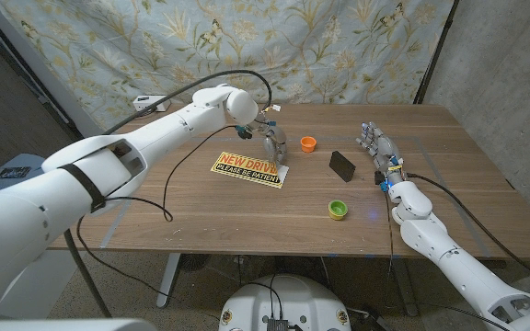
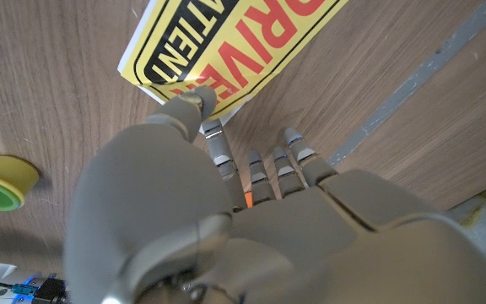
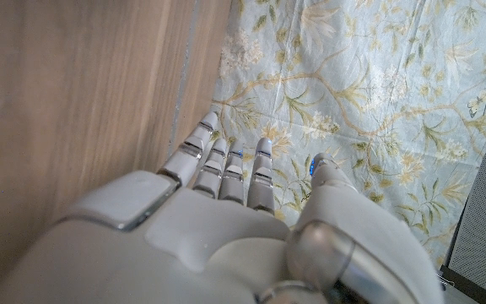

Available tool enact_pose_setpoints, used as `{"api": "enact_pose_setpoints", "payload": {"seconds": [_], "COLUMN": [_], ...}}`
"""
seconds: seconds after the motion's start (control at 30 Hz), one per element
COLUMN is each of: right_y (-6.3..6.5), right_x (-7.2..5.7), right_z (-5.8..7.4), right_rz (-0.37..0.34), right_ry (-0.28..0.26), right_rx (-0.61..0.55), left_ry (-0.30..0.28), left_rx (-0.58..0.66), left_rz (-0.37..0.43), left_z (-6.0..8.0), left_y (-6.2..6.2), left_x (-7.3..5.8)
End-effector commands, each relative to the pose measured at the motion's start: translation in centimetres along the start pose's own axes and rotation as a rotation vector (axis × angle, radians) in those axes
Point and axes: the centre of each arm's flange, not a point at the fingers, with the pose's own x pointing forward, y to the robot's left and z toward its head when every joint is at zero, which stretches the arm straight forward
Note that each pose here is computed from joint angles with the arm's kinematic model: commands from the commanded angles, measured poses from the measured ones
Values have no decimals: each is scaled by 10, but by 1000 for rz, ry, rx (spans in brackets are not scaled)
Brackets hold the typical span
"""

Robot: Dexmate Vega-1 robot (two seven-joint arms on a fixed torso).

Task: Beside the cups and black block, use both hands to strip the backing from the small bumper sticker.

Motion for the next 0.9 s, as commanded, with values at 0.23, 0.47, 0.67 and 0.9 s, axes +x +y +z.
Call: {"api": "enact_pose_setpoints", "payload": {"seconds": [0.23,0.47,0.67,0.9], "right_y": [-2,-1,-1,-1], "right_x": [-6,-4,-1,0], "right_z": [-11,-7,-1,2], "right_rz": [-8,-3,1,1], "right_ry": [8,3,0,3], "right_rx": [12,4,-9,-14], "left_ry": [11,11,5,2], "left_rx": [53,54,47,38], "left_rz": [111,150,159,160], "left_z": [8,7,6,4], "left_y": [-7,-8,-11,-12], "left_x": [1,-2,-1,0]}}
